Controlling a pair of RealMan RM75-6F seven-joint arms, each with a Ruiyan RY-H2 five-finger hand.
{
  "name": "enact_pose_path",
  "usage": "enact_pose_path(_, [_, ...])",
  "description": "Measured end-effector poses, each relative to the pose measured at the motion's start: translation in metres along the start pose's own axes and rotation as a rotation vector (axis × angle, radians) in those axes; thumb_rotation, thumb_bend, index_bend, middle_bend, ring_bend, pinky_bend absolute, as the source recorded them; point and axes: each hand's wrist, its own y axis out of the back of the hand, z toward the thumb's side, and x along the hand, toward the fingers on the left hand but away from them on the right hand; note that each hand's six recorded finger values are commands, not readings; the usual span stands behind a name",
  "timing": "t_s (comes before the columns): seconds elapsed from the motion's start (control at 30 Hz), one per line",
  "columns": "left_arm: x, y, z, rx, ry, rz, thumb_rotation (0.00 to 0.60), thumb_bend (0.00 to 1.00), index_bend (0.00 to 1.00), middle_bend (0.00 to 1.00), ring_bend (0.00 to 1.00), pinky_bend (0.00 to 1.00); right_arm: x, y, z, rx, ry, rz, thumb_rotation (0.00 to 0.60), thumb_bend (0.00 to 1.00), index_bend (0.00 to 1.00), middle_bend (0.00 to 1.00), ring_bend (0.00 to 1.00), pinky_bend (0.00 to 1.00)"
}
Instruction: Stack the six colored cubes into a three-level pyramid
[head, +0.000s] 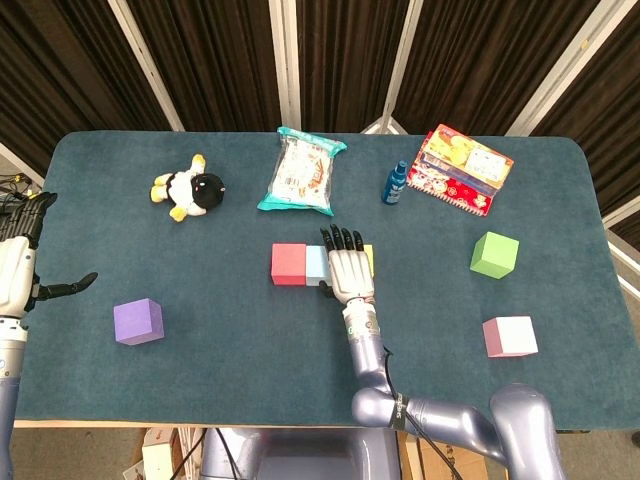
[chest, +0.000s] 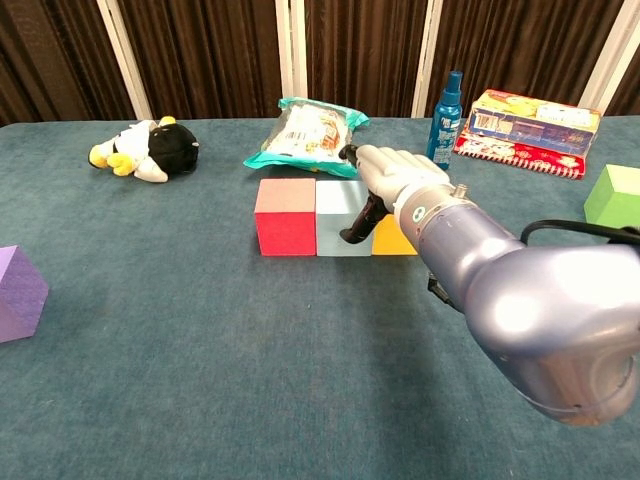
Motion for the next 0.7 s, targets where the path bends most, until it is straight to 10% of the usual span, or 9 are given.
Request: enact_pose_path(0.7, [0.0007,0.0019,-0.0005,-0.003,0.002,0.007,0.6,0.12,0.0,0.02,0.0,0.04,-0.0017,-0.0005,-0.0014,-0.005,-0.012,0.003,0.6,0.31,0.0,0.0,0.0,0.0])
